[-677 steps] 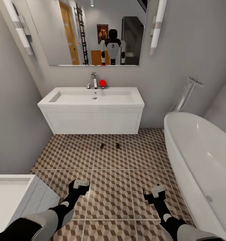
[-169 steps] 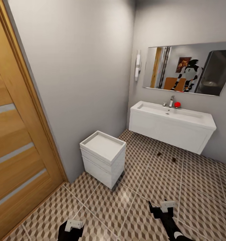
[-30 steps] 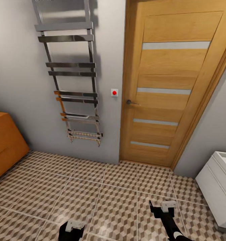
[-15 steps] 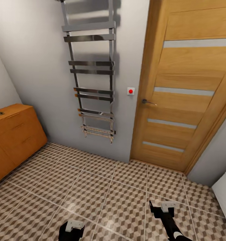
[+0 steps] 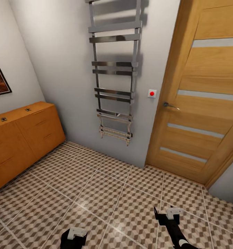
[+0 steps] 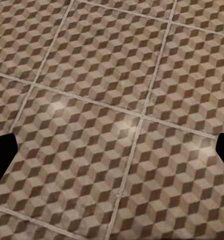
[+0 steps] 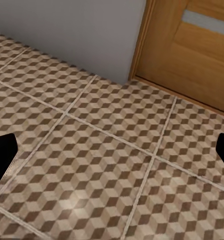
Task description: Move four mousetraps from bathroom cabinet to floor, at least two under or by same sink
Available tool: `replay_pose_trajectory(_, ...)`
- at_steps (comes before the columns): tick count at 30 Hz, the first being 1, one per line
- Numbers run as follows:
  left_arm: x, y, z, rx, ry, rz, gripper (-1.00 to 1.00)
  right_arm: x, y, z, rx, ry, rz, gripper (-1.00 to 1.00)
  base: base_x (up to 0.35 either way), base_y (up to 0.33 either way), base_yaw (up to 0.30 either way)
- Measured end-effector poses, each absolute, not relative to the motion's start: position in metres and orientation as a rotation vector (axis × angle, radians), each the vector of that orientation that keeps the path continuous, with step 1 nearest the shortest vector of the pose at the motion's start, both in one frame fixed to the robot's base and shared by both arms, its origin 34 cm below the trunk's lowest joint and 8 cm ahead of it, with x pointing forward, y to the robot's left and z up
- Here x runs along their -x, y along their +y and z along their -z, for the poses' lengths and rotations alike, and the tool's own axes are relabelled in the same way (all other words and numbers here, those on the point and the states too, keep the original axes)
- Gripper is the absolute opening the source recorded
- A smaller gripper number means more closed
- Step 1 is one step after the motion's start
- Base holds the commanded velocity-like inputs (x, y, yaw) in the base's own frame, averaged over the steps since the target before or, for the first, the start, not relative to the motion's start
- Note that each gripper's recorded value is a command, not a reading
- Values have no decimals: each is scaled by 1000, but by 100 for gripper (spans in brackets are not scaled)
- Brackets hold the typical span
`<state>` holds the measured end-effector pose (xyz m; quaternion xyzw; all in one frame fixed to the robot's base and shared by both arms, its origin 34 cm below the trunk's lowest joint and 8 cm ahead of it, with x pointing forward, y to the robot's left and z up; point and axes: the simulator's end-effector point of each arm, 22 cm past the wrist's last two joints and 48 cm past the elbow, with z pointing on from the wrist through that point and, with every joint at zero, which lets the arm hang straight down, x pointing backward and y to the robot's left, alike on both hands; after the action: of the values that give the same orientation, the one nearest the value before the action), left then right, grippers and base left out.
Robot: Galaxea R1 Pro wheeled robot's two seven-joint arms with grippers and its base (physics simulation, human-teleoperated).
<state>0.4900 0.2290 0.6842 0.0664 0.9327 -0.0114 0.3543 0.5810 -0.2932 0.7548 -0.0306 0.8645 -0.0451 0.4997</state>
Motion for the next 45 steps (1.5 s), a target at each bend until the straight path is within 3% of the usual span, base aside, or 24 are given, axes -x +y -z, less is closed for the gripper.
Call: replay_pose_trajectory(45,-485,229,-679,-171,2425,29,100,-577,-293,-748,75,2105,109,100,-89,0,280)
